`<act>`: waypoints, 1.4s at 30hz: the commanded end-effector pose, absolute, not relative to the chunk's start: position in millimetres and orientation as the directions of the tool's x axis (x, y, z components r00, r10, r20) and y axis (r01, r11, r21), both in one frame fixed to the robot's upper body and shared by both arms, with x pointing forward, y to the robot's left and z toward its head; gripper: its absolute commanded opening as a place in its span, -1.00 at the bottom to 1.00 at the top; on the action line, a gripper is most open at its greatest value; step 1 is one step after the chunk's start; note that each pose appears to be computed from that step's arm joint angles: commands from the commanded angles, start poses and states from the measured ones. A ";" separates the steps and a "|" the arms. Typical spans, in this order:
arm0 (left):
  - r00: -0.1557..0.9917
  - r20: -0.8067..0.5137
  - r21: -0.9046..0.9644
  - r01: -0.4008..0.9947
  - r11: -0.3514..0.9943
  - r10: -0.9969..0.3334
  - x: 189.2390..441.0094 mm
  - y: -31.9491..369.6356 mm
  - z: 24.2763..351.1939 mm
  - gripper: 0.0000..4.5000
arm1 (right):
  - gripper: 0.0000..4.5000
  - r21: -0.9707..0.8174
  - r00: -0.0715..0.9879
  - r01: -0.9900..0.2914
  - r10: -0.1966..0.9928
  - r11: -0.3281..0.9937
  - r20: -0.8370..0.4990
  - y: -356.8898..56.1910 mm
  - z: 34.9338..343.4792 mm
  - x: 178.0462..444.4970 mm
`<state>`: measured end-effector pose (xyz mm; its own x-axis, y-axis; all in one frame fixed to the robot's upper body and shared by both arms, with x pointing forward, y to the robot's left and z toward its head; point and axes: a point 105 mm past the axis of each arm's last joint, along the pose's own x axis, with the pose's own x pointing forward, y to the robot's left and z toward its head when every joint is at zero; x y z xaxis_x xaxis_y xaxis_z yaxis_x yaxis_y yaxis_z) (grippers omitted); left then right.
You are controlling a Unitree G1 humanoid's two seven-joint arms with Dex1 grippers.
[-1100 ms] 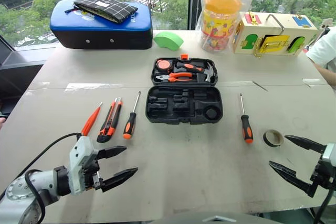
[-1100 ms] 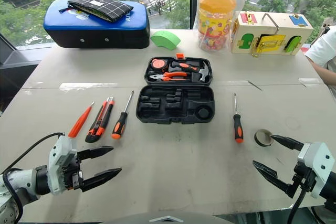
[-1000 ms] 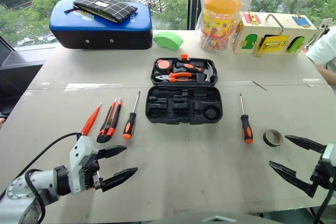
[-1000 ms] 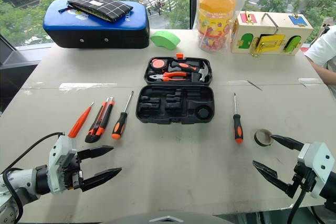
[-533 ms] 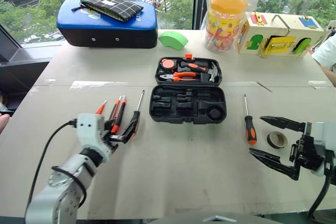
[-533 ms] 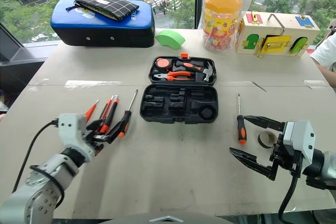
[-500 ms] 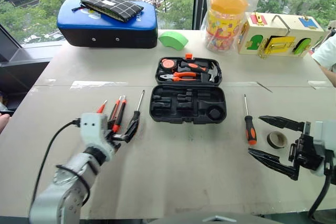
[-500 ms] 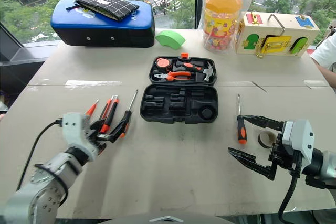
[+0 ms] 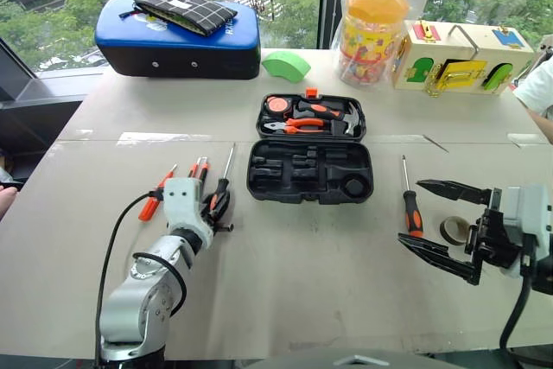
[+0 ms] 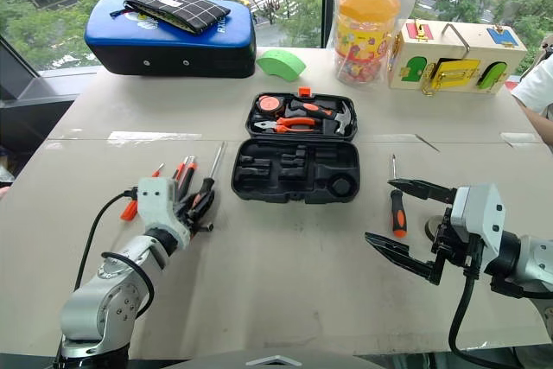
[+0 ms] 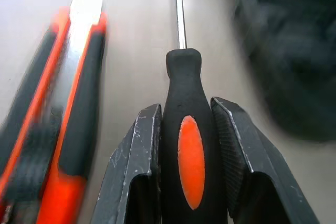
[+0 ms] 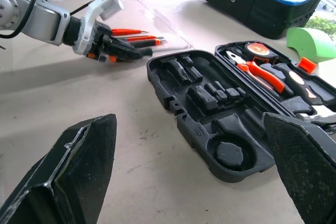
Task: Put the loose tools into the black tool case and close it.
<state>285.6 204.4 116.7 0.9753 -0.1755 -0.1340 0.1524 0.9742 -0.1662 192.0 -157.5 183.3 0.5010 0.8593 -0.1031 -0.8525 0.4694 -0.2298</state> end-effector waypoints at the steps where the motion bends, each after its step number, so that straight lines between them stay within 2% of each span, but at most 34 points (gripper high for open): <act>1: 0.963 0.034 -0.136 0.269 0.954 -0.267 291.8 201.6 165.9 -0.63 | 1.00 -0.258 0.503 -0.843 0.862 0.473 -0.065 -152.8 193.0 188.8; 3: 0.887 0.025 -0.060 0.461 0.885 -0.461 302.7 179.8 179.2 -0.63 | 1.00 -0.264 0.530 -0.825 0.846 0.499 -0.060 -155.1 194.1 187.9; 4: 0.780 -0.022 0.041 0.626 0.779 -0.625 305.7 159.8 180.0 -0.63 | 1.00 -0.267 0.551 -0.811 0.833 0.520 -0.050 -157.6 195.3 187.6; 5: 0.681 -0.090 0.119 0.731 0.671 -0.726 308.5 148.2 176.4 -0.63 | 1.00 -0.268 0.565 -0.801 0.824 0.534 -0.046 -159.6 195.9 186.9; 7: 0.540 -0.229 0.254 0.836 0.486 -0.810 320.7 141.7 166.5 -0.63 | 1.00 -0.275 0.582 -0.790 0.812 0.549 -0.050 -162.7 195.2 185.9; 11: 0.421 -0.393 0.411 0.876 0.253 -0.818 364.5 141.5 165.6 -0.63 | 1.00 -0.296 0.619 -0.759 0.784 0.579 -0.053 -168.8 194.4 183.5; 13: 0.374 -0.461 0.439 0.884 0.160 -0.805 378.3 137.5 166.6 -0.63 | 1.00 -0.305 0.634 -0.745 0.772 0.594 -0.047 -170.0 195.6 180.5; 16: 0.349 -0.531 0.465 0.882 0.079 -0.772 393.2 133.2 164.4 -0.63 | 1.00 -0.313 0.652 -0.729 0.757 0.609 -0.046 -170.5 194.6 175.5; 20: 0.286 -0.599 0.448 0.894 -0.017 -0.748 397.7 126.9 154.5 -0.63 | 1.00 -0.315 0.669 -0.715 0.742 0.624 -0.048 -168.4 191.8 169.6; 23: 0.276 -0.624 0.439 0.898 -0.035 -0.731 399.6 126.0 148.6 -0.63 | 1.00 -0.314 0.679 -0.706 0.732 0.635 -0.046 -166.8 191.2 166.5; 27: 0.374 -0.678 0.490 0.872 -0.010 -0.633 410.8 137.4 136.8 -0.63 | 1.00 -0.317 0.698 -0.689 0.714 0.651 -0.050 -170.1 191.4 165.0; 36: 0.418 -0.681 0.517 0.856 0.009 -0.601 416.2 143.7 138.0 -0.63 | 1.00 -0.327 0.690 -0.693 0.723 0.643 -0.042 -171.2 196.5 174.5; 38: 0.443 -0.642 0.534 0.844 0.049 -0.626 419.5 142.4 147.6 -0.18 | 1.00 -0.328 0.686 -0.696 0.726 0.639 -0.042 -170.6 196.6 175.2; 40: 0.434 -0.566 0.520 0.848 0.105 -0.701 419.8 135.5 163.8 0.08 | 1.00 -0.329 0.685 -0.696 0.727 0.638 -0.042 -170.3 197.0 174.6; 42: 0.421 -0.507 0.481 0.862 0.159 -0.752 419.7 132.7 177.1 0.44 | 1.00 -0.328 0.686 -0.696 0.726 0.639 -0.042 -170.3 196.6 173.1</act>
